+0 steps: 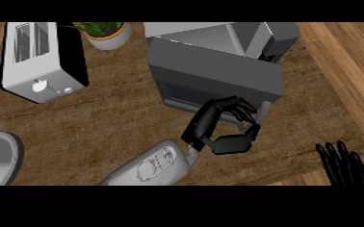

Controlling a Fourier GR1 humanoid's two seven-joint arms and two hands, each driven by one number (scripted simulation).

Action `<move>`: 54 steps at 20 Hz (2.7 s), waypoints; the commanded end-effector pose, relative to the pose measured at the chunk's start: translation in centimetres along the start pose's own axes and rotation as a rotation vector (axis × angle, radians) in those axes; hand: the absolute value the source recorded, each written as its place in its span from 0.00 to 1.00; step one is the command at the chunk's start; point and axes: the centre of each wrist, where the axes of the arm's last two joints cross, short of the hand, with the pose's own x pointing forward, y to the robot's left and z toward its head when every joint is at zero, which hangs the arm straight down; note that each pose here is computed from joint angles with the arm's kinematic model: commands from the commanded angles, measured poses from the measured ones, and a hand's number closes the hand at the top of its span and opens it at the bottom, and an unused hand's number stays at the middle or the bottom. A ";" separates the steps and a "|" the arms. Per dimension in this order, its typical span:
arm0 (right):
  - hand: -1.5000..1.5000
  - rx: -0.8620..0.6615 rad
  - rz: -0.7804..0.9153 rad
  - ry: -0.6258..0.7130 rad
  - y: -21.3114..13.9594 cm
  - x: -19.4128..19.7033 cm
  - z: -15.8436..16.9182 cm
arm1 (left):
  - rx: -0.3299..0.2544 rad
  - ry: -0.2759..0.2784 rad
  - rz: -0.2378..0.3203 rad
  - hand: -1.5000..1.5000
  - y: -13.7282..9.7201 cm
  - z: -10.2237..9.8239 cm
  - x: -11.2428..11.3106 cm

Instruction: Pick up the milk, place it into the microwave and close the microwave

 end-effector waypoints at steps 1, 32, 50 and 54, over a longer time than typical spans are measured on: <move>0.00 0.056 -0.059 -0.024 0.8 0.6 -0.4 | 0.116 -0.002 0.014 1.00 1.5 -1.7 0.0; 0.00 0.198 -0.155 -0.055 1.0 5.7 -3.0 | 0.301 -0.068 0.105 1.00 5.9 -7.0 1.0; 0.00 0.226 -0.211 -0.047 1.1 7.4 -2.9 | 0.333 -0.105 0.108 1.00 6.3 -7.4 0.7; 0.00 0.245 -0.215 -0.062 0.9 8.0 -3.3 | 0.335 -0.106 0.116 1.00 6.2 -7.4 0.7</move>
